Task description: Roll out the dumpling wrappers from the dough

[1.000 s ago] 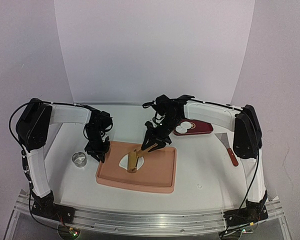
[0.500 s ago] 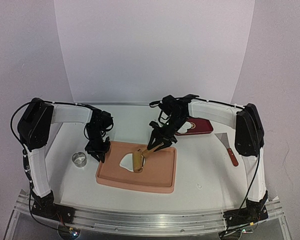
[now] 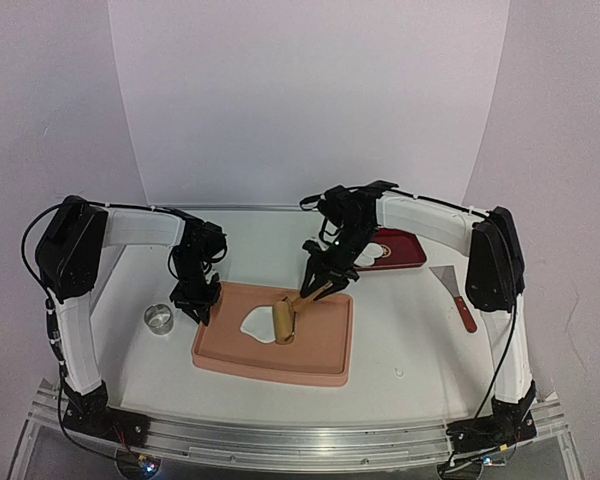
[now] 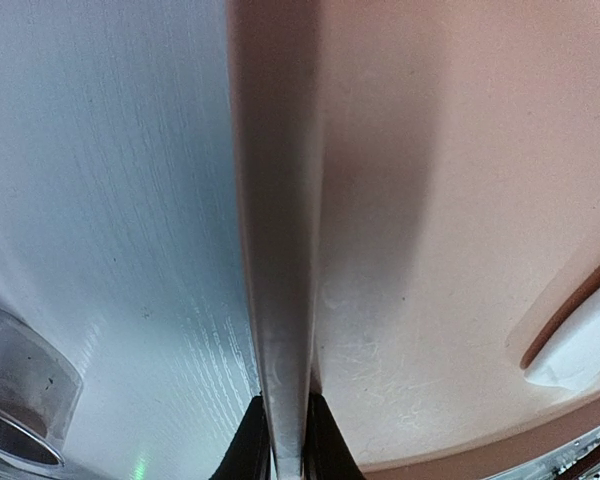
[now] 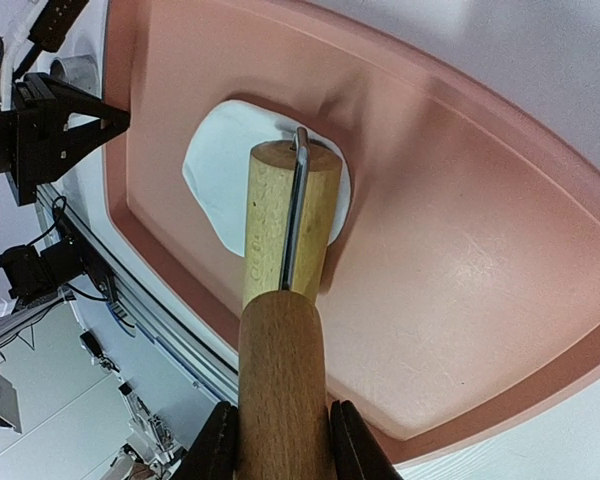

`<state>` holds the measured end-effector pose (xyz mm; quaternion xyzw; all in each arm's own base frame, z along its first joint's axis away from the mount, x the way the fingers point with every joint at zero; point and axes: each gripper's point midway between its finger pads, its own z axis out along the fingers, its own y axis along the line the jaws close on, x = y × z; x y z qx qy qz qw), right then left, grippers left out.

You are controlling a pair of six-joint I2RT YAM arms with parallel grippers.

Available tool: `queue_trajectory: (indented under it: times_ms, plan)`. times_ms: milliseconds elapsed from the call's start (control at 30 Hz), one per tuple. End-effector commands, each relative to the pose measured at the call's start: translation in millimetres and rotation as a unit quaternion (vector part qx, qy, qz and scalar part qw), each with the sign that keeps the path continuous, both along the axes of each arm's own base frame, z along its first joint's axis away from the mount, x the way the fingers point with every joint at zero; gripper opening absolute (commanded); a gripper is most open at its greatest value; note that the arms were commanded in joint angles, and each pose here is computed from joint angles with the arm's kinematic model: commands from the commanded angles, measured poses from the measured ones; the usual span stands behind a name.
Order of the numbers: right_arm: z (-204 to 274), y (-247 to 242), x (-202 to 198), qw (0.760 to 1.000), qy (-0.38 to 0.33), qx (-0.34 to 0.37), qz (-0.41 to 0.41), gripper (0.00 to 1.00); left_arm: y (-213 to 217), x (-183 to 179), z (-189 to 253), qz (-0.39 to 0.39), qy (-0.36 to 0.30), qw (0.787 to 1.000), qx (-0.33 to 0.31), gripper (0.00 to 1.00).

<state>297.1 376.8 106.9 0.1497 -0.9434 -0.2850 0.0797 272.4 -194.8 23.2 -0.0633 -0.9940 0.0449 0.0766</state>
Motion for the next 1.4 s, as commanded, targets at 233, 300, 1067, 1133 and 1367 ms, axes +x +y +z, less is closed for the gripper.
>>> queue_trajectory:
  times_ms: [233, 300, 1067, 1133, 1367]
  plan:
    - [-127, -96, -10, 0.945, 0.045, -0.323, -0.02, 0.0, 9, -1, -14, -0.017, 0.005, 0.999, 0.029, 0.02]
    - [-137, -95, -15, 0.943, 0.053, -0.328, -0.015, 0.0, 8, -1, -13, -0.015, 0.005, 1.0, 0.027, 0.02]
    - [-185, -81, -32, 0.93, 0.038, -0.366, 0.01, 0.0, -1, -3, -1, -0.001, 0.02, 1.0, 0.008, 0.02]
    - [-186, -80, -30, 0.929, 0.03, -0.37, 0.008, 0.0, -2, -2, -1, -0.001, 0.022, 1.0, 0.007, 0.02]
    - [-195, -80, -31, 0.923, 0.009, -0.384, 0.006, 0.0, -6, -1, 3, 0.001, 0.022, 1.0, -0.002, 0.02]
